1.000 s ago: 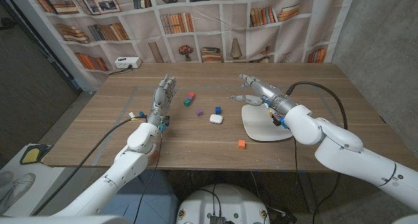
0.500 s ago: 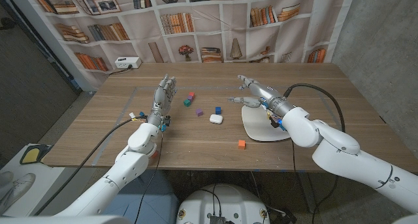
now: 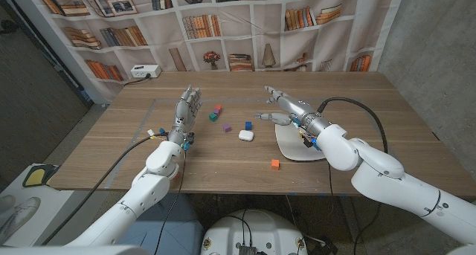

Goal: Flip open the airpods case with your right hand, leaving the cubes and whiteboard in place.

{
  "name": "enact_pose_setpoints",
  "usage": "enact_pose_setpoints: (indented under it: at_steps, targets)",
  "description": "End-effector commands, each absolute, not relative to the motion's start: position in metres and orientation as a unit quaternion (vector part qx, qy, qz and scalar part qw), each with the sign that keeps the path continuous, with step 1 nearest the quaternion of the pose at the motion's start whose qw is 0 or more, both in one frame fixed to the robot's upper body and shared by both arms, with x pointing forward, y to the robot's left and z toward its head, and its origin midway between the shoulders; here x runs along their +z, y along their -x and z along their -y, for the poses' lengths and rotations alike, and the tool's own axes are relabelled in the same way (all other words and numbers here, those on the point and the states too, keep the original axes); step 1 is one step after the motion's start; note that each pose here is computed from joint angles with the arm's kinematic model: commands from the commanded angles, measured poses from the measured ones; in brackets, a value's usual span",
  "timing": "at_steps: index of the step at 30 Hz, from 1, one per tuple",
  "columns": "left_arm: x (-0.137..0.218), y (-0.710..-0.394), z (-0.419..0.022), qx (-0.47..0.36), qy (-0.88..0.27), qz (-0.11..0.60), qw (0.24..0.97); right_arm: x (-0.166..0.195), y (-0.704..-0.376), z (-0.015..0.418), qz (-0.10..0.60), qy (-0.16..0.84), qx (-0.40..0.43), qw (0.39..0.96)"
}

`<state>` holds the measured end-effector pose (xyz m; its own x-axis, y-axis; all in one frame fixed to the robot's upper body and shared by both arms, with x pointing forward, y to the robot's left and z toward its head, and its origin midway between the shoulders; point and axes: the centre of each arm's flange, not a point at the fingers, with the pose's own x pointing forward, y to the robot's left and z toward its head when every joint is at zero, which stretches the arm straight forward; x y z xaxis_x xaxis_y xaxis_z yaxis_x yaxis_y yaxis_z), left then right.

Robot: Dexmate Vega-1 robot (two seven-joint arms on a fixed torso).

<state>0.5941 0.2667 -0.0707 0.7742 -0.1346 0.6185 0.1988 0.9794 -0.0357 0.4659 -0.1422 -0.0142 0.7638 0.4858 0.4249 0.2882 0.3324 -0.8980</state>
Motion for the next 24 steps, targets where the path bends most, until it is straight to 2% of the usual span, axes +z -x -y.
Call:
enact_pose_setpoints:
  at_steps: [1, 12, 24]
  targets:
    - [-0.073, -0.592, -0.267, -0.093, 0.053, 0.322, 0.941, -0.019, -0.464, 0.129, 0.349, 0.579, 0.074, 0.733]
    - [-0.078, -0.59, -0.267, -0.106, 0.078, 0.337, 0.932, -0.022, -0.458, 0.111, 0.35, 0.618, 0.061, 0.702]
    - [-0.073, -0.59, -0.268, -0.121, 0.08, 0.341, 0.929, -0.024, -0.456, 0.098, 0.353, 0.621, 0.073, 0.696]
